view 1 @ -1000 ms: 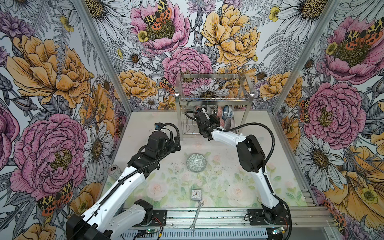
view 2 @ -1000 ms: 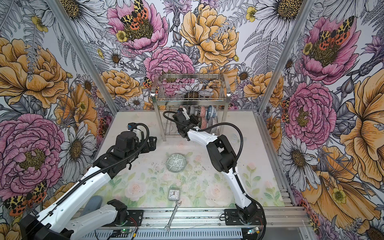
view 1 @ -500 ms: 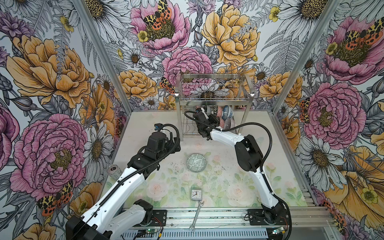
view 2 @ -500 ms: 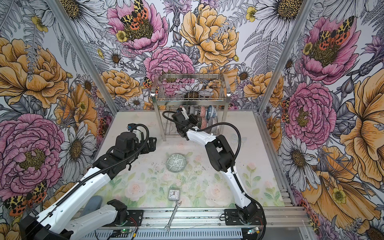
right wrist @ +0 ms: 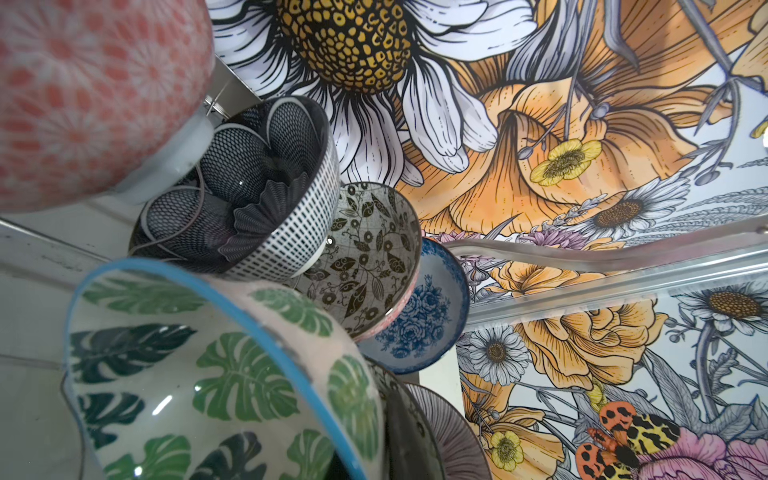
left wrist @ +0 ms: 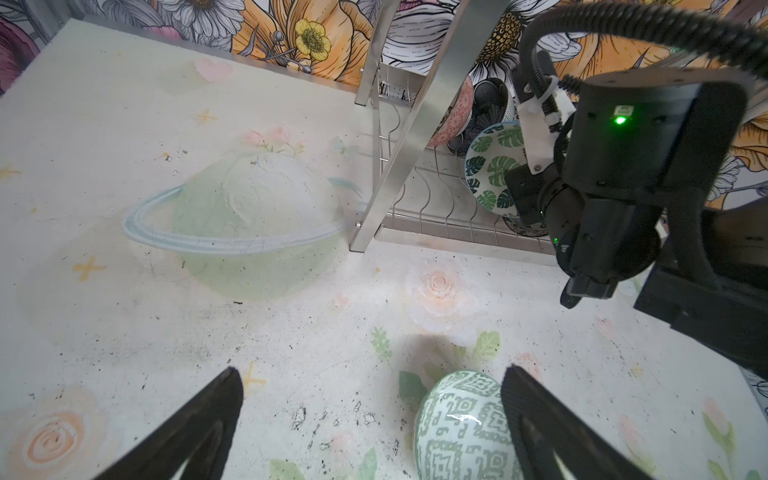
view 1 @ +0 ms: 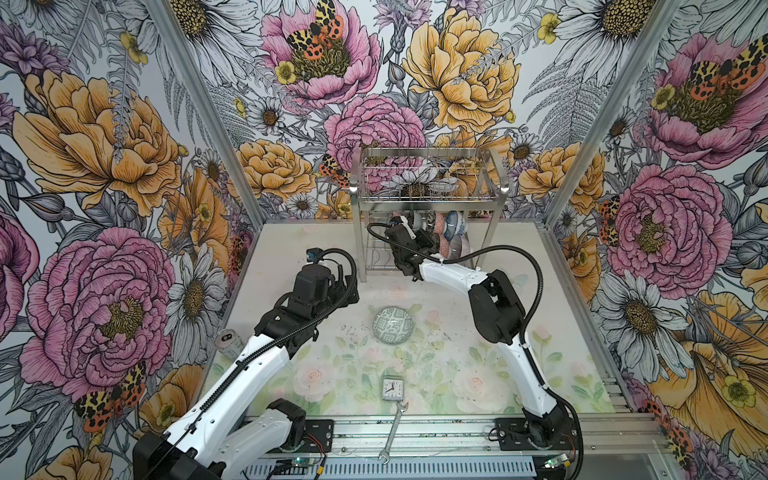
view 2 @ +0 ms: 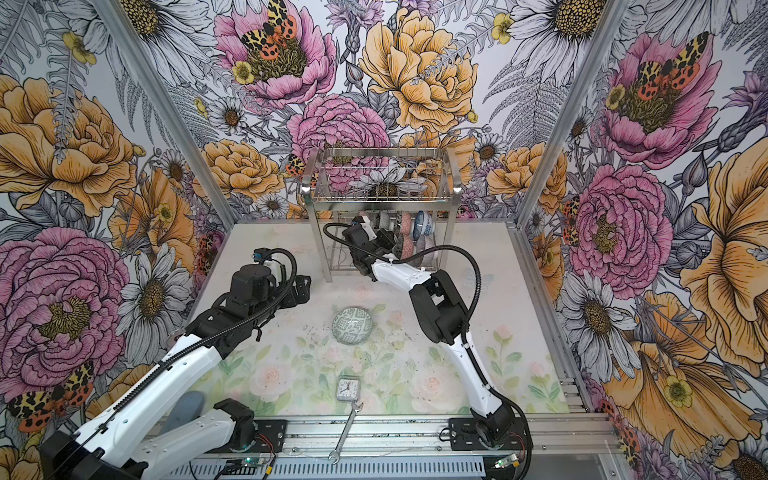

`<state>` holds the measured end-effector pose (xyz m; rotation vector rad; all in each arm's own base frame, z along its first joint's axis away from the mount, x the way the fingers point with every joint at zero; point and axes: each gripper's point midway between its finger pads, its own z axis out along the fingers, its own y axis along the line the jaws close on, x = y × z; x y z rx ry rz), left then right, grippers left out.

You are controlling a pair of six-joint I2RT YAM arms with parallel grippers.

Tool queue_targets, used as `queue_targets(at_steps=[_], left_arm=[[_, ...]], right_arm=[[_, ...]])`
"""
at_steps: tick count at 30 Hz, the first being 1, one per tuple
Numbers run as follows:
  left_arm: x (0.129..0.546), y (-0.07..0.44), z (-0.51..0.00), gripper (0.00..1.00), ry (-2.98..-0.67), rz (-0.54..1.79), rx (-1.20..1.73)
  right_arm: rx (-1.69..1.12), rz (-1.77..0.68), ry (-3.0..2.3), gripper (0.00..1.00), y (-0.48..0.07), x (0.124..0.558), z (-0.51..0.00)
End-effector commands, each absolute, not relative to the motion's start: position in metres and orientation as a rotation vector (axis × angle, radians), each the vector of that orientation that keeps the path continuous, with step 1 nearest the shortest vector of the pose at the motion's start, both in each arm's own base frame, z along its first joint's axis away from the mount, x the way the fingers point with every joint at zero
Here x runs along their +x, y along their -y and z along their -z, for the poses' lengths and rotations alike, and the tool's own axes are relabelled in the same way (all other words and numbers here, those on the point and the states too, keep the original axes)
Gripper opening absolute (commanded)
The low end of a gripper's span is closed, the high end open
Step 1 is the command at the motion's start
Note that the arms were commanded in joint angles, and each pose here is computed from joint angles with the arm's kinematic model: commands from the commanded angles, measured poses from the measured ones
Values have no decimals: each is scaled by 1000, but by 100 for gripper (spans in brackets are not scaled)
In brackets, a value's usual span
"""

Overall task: Load the bowls into the dish rack
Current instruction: 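Lower the monstera bowl upright into the rack and open the right gripper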

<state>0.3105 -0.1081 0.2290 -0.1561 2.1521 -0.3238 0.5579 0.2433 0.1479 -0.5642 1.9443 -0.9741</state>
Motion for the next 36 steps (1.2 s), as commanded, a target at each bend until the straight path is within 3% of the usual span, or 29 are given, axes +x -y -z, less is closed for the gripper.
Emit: queue_targets(at_steps=[1,12,27,33,36], left_arm=[[313,108,-227,99,-2147,336,-166],[315,108,-224,99,-2151,344,-168],[316,110,-224,99,-2157,355,-163],[315,111,-226,99,-2155,358,-160],[314,110,-226,99,-2153,360,-160]], right_arm=[[-564,915,-1926,13,-257,552,-160],[-564,903,-1928,21,-256,551,-162],[-549,859,-1922,40,-250,540,-185],[-556,828,-1920,75,-249,535,-193],[-558,798,-1921,84,-248,531,-198]])
